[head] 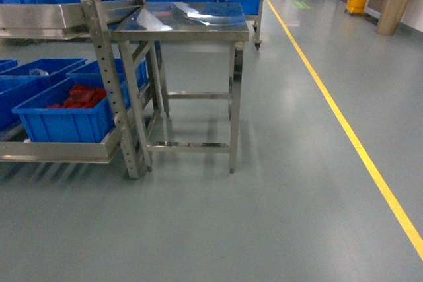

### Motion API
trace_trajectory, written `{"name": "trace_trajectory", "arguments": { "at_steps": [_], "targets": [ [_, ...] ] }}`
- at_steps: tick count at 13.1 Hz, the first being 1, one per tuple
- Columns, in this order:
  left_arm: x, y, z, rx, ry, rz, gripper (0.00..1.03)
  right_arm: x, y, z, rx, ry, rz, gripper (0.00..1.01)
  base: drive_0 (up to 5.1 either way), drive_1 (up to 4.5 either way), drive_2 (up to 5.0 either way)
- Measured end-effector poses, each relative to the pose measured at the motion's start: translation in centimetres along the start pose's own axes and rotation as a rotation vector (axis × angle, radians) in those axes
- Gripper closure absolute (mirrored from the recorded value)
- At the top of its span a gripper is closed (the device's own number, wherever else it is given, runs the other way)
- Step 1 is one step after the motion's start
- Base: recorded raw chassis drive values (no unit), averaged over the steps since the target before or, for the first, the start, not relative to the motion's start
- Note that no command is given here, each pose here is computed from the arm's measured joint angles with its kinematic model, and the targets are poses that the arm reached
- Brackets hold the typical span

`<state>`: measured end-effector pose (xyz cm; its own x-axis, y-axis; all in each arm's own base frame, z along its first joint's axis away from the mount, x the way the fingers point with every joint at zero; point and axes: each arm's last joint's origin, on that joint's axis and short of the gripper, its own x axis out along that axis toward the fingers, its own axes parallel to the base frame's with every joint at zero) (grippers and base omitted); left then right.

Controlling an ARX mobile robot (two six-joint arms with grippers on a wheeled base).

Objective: Sort blue parts and orange caps into right shelf containers

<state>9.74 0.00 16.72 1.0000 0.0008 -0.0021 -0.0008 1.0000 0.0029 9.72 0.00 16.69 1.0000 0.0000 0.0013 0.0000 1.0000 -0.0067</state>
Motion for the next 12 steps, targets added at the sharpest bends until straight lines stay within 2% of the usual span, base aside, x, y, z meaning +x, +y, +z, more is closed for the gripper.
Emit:
{"name": "trace_trajectory", "arguments": {
  "at_steps": [12],
  "targets": [
    [0.0,0.0,0.02,0.0,-0.002,-0.001,0.59,0.0,0.0,0.0,0.0,0.0,0.0,0.56,0.0,4.17,-4.2]
  ]
}}
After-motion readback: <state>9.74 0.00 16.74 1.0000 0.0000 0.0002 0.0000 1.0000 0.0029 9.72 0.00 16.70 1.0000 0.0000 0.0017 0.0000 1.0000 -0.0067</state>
